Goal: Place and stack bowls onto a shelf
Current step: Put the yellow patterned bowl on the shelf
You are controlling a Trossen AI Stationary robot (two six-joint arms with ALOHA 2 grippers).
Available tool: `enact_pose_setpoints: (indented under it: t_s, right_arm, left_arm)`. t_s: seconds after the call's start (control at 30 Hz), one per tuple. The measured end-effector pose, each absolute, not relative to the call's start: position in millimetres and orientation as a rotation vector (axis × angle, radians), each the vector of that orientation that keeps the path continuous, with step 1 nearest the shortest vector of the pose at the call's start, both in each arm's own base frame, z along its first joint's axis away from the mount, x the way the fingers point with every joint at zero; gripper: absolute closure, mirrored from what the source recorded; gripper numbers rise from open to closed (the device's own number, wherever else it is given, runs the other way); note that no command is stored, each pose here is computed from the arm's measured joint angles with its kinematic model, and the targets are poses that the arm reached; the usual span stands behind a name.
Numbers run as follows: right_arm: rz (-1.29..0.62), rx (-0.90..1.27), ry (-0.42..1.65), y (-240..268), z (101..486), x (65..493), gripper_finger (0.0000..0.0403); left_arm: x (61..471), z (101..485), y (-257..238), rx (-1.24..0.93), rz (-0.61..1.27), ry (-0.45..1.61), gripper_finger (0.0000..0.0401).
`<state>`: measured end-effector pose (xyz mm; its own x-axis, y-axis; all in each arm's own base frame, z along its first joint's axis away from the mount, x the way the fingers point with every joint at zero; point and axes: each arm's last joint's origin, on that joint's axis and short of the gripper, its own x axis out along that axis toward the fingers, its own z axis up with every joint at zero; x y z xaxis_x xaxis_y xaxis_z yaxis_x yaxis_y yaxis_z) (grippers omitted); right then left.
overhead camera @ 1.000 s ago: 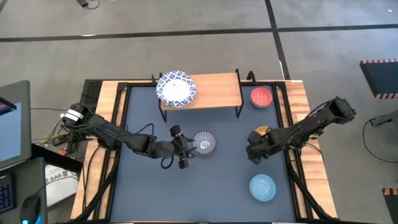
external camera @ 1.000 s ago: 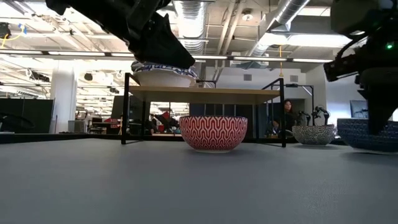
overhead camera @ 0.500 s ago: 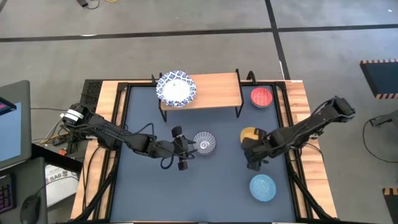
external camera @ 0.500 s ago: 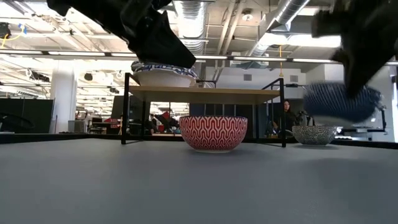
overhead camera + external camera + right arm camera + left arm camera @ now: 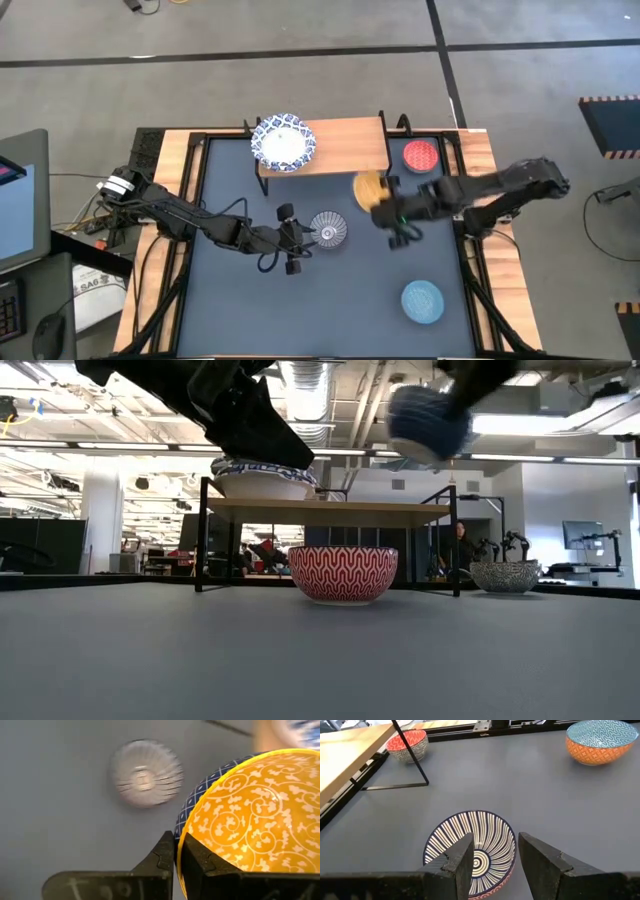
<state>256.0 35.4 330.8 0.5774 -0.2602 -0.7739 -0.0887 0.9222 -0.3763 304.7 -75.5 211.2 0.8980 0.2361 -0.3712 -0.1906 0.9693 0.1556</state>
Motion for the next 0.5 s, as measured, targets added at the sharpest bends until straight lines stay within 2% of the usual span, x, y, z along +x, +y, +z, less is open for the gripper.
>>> enact_pose_setpoints:
  t_s: [0.17, 0.5]
  right_arm:
    - [-0.158, -0.399, 1.004, -14, 343, 283, 0.0367]
    - [-0.136, -0.427, 1.224, -88, 332, 319, 0.0367]
  left_arm:
    - [304, 210, -75, 0.13, 0.22, 0.408, 0.0259]
    - [302, 202, -69, 0.163, 0.241, 0.491, 0.0259]
